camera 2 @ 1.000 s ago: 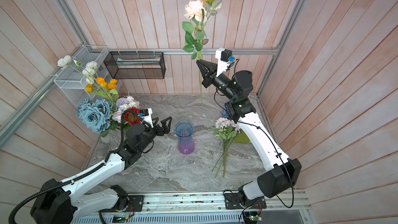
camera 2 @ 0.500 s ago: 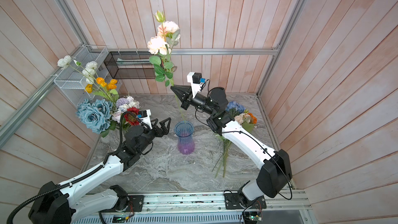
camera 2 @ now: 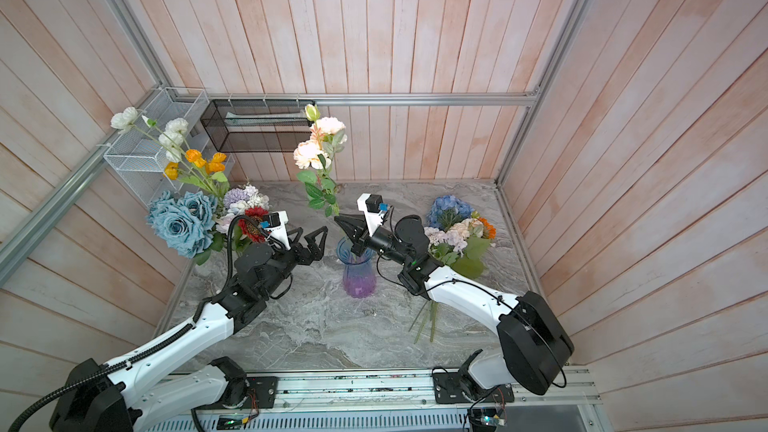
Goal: Arrange the flowers into the vase
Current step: 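Lower the cream rose stem into the blue-purple vase with the right gripper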
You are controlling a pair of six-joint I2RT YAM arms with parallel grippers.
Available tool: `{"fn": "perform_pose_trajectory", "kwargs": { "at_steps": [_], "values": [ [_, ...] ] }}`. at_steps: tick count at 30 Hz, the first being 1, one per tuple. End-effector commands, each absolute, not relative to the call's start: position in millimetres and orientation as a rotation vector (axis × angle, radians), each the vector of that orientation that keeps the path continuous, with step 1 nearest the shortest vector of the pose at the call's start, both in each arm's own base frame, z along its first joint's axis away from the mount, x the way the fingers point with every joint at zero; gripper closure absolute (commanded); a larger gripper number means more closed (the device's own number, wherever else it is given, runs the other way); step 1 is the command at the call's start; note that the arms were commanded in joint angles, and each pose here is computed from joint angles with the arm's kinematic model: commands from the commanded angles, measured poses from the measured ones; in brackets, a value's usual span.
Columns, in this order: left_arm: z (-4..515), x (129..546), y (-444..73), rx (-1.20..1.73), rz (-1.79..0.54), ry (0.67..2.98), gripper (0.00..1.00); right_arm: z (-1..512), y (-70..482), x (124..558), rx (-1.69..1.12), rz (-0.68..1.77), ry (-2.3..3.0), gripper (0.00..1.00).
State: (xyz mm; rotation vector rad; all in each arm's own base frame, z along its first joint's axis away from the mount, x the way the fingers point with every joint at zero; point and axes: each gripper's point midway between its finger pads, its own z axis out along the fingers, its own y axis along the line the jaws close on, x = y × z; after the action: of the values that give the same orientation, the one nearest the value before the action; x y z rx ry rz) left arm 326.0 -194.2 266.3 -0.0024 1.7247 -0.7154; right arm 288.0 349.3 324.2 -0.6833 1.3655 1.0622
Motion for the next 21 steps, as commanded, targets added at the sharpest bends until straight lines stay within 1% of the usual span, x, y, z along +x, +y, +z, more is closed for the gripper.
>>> {"fn": "perform_pose_trajectory", "kwargs": {
  "at_steps": [1,3,5,8,16,21],
  "values": [
    [264,323,-193,0.01,-0.718,1.725,0.0,330,341,288,-0.633,1.016,1.358,1.0],
    [263,324,-194,0.013,-0.723,1.725,0.0,320,339,289,-0.63,1.0,1.396,0.99],
    [263,324,-195,0.012,-0.726,1.727,0.0,313,337,291,-0.628,0.976,1.434,0.95],
    [263,324,-196,0.013,-0.731,1.727,0.0,304,333,292,-0.626,0.945,1.48,0.9],
    [262,320,-198,0.024,-0.744,1.727,0.0,287,325,290,-0.713,0.827,1.61,0.76],
    [260,318,-202,0.03,-0.758,1.725,0.0,284,320,289,-0.734,0.786,1.664,0.72]
  ]
}}
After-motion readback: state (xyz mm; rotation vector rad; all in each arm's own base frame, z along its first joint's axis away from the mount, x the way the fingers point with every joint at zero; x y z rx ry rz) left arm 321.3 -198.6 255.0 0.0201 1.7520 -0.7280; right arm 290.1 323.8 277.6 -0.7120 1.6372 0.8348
